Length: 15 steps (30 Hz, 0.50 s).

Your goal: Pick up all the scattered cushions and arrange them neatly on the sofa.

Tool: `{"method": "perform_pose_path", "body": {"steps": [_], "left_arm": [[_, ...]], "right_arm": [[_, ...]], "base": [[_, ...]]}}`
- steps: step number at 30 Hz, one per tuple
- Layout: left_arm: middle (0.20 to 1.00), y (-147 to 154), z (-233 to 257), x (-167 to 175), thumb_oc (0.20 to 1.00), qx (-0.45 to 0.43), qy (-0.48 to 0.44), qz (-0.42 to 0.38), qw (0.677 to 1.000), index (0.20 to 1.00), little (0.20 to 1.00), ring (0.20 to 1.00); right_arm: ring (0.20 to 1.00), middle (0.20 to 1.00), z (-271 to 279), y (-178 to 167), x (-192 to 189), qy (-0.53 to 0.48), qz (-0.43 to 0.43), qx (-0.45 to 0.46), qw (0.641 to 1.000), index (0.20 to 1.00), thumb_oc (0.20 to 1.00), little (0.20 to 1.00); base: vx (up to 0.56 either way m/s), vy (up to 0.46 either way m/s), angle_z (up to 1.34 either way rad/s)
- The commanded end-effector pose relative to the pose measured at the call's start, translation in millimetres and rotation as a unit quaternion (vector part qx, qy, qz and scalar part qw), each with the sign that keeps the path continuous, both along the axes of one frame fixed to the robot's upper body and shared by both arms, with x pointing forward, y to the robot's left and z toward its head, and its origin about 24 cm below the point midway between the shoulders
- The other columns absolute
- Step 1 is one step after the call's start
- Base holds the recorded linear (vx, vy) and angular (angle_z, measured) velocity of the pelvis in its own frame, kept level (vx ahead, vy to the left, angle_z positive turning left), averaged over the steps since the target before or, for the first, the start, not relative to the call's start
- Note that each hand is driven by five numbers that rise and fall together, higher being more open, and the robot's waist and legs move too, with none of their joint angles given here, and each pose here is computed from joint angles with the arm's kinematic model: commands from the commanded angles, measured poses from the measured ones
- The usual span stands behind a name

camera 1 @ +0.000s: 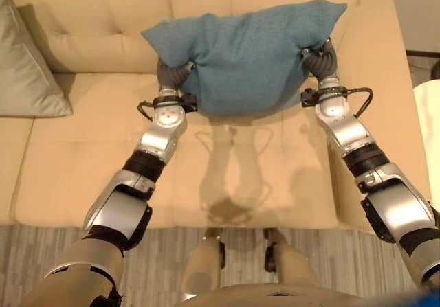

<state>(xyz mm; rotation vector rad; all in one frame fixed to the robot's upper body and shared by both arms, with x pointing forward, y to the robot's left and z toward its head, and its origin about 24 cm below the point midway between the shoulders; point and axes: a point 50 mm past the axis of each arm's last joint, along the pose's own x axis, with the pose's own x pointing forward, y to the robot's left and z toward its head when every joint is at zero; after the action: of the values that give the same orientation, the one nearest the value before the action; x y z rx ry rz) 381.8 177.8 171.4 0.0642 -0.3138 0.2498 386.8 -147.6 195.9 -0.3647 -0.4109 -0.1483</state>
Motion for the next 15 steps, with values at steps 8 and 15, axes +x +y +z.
{"method": "perform_pose_path", "body": {"steps": [8, 15], "left_arm": [[0.247, -19.9, 81.0, 12.3, 0.247, 0.089, -0.128, -0.024, 0.988, 0.247, 0.247, 0.247], [1.0, 9.0, 117.3, 18.5, 1.0, 0.139, -0.137, 0.067, 0.978, 1.0, 1.0, 1.0]], "right_arm": [[0.2, 0.2, 53.5, 32.9, 2.2, -0.096, 0.047, -0.006, 0.994, 0.2, 0.2, 0.2], [1.0, 1.0, 89.7, 1.6, 10.8, -0.14, -0.083, -0.083, 0.983, 1.0, 1.0, 1.0]], "base": [[0.0, 0.0, 0.0], [0.0, -0.015, 0.01]]}}
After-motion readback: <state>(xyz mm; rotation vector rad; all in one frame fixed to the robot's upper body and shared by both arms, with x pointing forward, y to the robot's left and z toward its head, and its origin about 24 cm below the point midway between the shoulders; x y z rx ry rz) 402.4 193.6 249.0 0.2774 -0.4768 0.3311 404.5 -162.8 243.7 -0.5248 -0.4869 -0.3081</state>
